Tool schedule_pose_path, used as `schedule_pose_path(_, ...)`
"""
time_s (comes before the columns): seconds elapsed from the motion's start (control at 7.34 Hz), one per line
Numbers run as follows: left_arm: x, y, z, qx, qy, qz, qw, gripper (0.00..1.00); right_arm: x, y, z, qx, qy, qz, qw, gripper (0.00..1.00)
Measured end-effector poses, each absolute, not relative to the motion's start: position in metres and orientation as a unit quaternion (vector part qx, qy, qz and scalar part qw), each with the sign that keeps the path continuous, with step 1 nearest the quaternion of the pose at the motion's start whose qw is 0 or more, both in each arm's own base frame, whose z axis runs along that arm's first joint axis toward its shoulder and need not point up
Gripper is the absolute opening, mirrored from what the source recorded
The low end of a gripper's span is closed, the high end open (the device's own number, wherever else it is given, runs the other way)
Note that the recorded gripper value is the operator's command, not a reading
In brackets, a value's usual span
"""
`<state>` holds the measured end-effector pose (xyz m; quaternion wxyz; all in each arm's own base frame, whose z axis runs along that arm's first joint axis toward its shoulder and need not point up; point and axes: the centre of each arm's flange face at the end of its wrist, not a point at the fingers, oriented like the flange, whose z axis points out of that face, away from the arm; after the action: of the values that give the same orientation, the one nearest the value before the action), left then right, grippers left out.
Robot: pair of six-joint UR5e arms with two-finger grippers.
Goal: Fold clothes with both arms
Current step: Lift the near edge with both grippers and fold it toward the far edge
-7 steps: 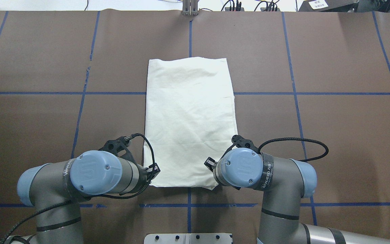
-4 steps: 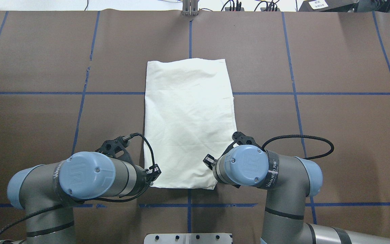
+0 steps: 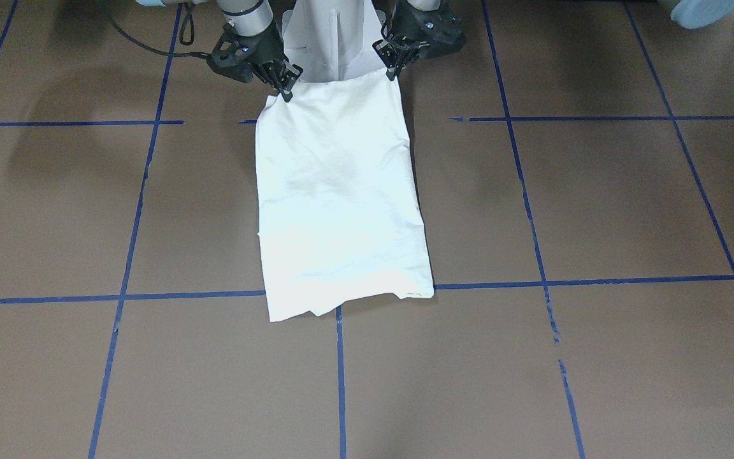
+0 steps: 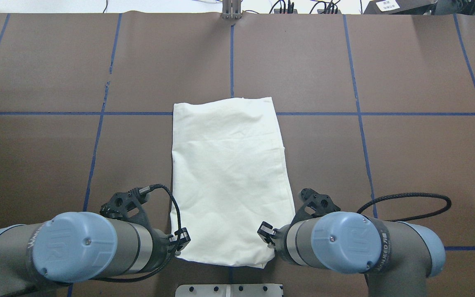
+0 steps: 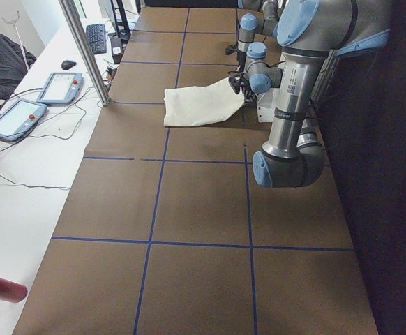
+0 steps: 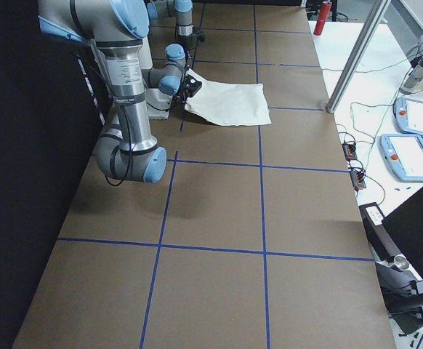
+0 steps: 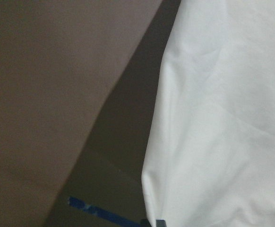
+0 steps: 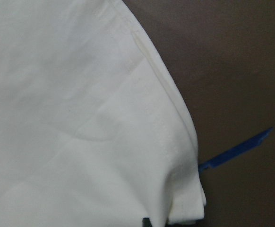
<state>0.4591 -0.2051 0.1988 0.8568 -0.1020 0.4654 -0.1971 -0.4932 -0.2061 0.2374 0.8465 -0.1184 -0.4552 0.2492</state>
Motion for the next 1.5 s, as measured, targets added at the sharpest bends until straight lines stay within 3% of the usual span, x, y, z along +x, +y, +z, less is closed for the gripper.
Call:
schedule_pose_path(0.27,0.446,-0.196,0.195,-0.106,0.464,-0.191,0.859,0.0,-0.486,-0.199,0.232,-0.119,-0.464,0.238,0.845,0.0)
schedule_pose_path(0.55,0.441,-0.213,0.181,-0.09,0.479,-0.189,0.853,0.0,-0.477,-0.242,0.218,-0.094,-0.495,0.252,0.826,0.0)
schedule_pose_path(0.82,0.423,-0.273,0.165,-0.042,0.496,-0.201,0.843,0.0,-0.469,-0.321,0.214,-0.084,-0.511,0.275,0.81,0.0)
schedule_pose_path(1.23,0.443,-0.414,0.181,0.007,0.506,-0.231,0.831,0.0,-0.496,-0.448,0.22,-0.079,-0.484,0.309,0.815,0.0)
schedule_pose_path(1.36,0.461,-0.451,0.202,0.017,0.508,-0.238,0.828,0.0,-0.517,-0.482,0.223,-0.077,-0.466,0.319,0.822,0.25)
schedule_pose_path(1.5,0.474,-0.481,0.215,0.026,0.504,-0.244,0.828,0.29,-0.533,-0.51,0.232,-0.075,-0.453,0.328,0.826,0.99)
